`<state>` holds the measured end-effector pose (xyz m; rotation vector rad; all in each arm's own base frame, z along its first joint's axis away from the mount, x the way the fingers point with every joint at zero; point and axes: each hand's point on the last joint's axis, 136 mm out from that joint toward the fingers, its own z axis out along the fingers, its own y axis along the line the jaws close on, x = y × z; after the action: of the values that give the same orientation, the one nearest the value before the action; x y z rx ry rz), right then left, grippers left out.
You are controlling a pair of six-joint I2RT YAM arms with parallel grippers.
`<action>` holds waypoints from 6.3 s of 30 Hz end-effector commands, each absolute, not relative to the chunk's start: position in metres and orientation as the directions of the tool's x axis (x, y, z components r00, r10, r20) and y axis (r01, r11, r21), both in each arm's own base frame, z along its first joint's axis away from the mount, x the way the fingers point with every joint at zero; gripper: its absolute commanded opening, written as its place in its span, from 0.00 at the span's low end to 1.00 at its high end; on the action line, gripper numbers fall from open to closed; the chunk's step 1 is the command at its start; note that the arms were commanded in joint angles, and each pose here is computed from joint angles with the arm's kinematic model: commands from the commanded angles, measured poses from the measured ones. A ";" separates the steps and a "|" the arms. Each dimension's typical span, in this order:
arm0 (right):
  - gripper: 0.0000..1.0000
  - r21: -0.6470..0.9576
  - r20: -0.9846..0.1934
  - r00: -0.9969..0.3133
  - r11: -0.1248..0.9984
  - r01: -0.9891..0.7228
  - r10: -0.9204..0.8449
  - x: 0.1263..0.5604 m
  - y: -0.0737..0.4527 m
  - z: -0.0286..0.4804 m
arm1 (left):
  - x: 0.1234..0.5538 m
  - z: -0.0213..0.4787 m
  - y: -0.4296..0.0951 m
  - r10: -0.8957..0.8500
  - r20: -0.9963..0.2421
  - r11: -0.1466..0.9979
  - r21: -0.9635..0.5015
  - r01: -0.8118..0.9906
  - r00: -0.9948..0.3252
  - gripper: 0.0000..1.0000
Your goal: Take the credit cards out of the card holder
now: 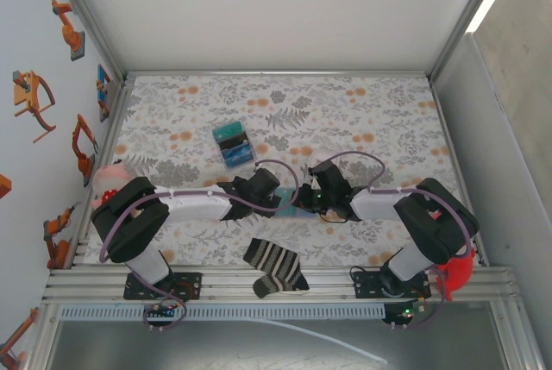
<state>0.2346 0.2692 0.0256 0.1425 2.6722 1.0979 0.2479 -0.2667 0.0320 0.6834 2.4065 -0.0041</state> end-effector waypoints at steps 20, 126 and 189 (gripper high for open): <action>0.01 0.745 -0.216 -0.950 0.667 -0.011 0.226 0.240 0.255 0.039 | 0.243 0.024 -0.255 0.527 -0.516 0.845 0.236 0.480 -0.675 0.97; 0.01 0.715 -0.231 -0.962 0.696 -0.067 0.144 0.241 0.260 0.040 | 0.244 0.028 -0.290 0.553 -0.542 0.816 0.198 0.543 -0.633 0.97; 0.13 0.588 -0.332 -0.940 0.796 -0.145 0.074 0.234 0.232 0.061 | 0.252 0.058 -0.337 0.536 -0.640 0.779 0.124 0.615 -0.550 0.97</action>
<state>0.2333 0.2294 0.0545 -0.0640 2.6781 0.8623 0.2521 -0.3248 0.0554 0.8117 2.3034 -0.1348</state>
